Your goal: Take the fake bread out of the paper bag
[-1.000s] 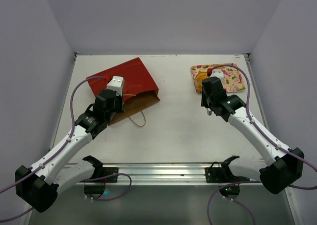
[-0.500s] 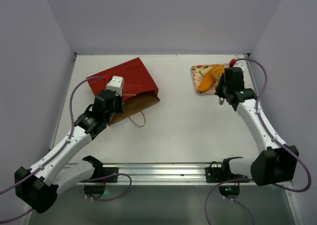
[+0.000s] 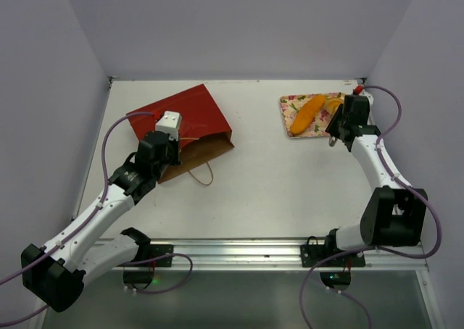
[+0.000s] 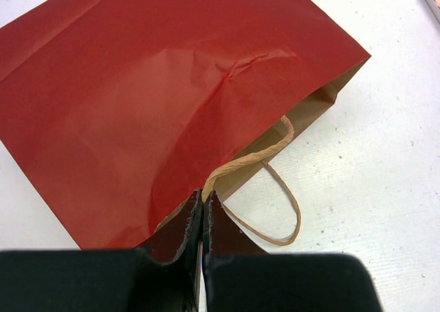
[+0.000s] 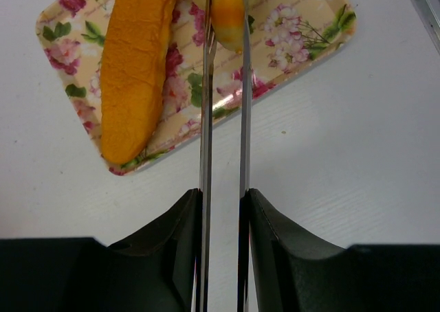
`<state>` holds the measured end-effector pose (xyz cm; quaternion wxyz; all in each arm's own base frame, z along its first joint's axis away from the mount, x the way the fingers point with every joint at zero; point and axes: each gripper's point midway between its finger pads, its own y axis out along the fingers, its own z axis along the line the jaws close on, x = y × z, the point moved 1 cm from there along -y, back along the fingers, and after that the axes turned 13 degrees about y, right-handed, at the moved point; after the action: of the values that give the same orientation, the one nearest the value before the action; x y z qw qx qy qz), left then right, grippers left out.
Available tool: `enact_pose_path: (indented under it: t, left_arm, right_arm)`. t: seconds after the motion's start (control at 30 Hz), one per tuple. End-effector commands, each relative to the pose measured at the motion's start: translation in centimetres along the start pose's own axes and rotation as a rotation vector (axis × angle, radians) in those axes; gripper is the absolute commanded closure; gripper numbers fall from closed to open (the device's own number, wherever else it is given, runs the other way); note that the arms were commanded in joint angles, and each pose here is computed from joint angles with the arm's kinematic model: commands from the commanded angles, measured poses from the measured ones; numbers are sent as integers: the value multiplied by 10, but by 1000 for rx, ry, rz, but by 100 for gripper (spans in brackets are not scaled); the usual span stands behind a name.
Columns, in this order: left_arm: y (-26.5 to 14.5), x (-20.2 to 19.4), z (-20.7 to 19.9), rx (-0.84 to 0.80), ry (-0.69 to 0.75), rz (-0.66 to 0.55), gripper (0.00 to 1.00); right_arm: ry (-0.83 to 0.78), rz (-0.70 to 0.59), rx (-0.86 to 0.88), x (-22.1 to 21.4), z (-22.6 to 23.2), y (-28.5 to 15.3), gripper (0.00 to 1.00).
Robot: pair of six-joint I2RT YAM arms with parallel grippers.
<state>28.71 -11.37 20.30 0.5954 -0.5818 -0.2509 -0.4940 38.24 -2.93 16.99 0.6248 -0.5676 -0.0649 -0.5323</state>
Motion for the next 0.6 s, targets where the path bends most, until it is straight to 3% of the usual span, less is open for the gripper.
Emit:
enact_pose_path:
  t: [0.0,0.23,0.43,0.57]
  left_arm:
    - [-4,13,3,3,-26,-34,100]
    - [-4,14,4,2,-28,-37,100]
    - [-3,15,4,-2,-32,-36,100]
    - [-3,15,4,-3,-31,-36,100]
  right_arm:
    - [33,-82,49,28,16,10,75]
    - [35,-106,14,33,13,26,74]
    - [44,-74,5,19,8,34,57]
    - [48,-72,6,17,7,34,53]
